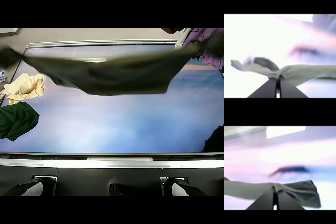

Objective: Fold the clothes and pants, and hang the long-sleeved shirts on hangers.

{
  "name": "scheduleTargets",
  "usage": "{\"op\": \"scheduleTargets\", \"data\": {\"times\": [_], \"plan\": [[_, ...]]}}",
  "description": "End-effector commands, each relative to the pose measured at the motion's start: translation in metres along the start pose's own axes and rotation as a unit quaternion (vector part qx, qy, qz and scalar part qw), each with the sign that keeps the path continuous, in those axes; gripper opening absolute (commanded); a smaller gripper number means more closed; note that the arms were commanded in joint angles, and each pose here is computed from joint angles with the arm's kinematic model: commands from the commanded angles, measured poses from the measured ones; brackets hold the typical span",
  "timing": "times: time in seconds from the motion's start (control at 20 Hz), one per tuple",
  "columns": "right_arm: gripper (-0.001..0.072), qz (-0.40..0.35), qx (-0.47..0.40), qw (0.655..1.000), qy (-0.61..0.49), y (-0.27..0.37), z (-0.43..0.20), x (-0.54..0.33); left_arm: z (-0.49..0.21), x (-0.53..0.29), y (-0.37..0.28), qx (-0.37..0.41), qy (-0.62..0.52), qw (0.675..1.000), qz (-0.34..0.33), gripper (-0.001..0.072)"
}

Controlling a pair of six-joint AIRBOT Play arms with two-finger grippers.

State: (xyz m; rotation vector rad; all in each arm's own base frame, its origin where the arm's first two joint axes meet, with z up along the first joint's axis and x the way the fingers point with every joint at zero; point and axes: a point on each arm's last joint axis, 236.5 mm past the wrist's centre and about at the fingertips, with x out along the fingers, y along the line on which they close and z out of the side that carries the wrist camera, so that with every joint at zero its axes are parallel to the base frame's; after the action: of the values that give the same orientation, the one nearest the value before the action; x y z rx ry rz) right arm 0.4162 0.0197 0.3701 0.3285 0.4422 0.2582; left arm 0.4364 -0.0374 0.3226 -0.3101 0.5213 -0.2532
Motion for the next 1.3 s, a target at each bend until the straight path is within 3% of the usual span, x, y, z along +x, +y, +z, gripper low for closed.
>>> {"op": "scheduleTargets", "data": {"times": [0.0, 0.25, 0.5, 0.7, 0.85, 1.05, 1.25], "plan": [[0.0024, -0.041, -0.056, 0.988, -0.137, 0.055, 0.061, -0.121, 0.072, -0.112, -0.028, 0.050, -0.119, 0.990, 0.060, 0.0009], [0.0024, -0.087, -0.063, 0.968, -0.226, 0.088, 0.049, -0.238, 0.067, -0.216, -0.041, 0.063, -0.199, 0.971, 0.118, 0.0009], [0.0024, -0.088, -0.011, 0.974, -0.210, 0.078, 0.045, -0.228, 0.064, -0.232, -0.032, 0.051, -0.213, 0.965, 0.144, 0.0009], [0.0024, -0.115, 0.057, 0.991, -0.038, 0.017, 0.009, -0.123, 0.037, -0.133, -0.009, 0.038, -0.091, 0.989, 0.111, 0.0009], [0.0025, -0.138, 0.110, 0.978, 0.111, -0.047, -0.045, -0.024, -0.018, -0.030, 0.023, 0.009, 0.054, 0.995, 0.081, 0.0010], [0.0025, -0.147, 0.164, 0.942, 0.254, -0.124, -0.133, 0.094, -0.121, 0.106, 0.079, -0.019, 0.232, 0.969, 0.078, 0.0010], [0.0025, -0.146, 0.207, 0.925, 0.283, -0.180, -0.191, 0.189, -0.209, 0.221, 0.118, -0.045, 0.302, 0.949, 0.082, 0.0010]]}}
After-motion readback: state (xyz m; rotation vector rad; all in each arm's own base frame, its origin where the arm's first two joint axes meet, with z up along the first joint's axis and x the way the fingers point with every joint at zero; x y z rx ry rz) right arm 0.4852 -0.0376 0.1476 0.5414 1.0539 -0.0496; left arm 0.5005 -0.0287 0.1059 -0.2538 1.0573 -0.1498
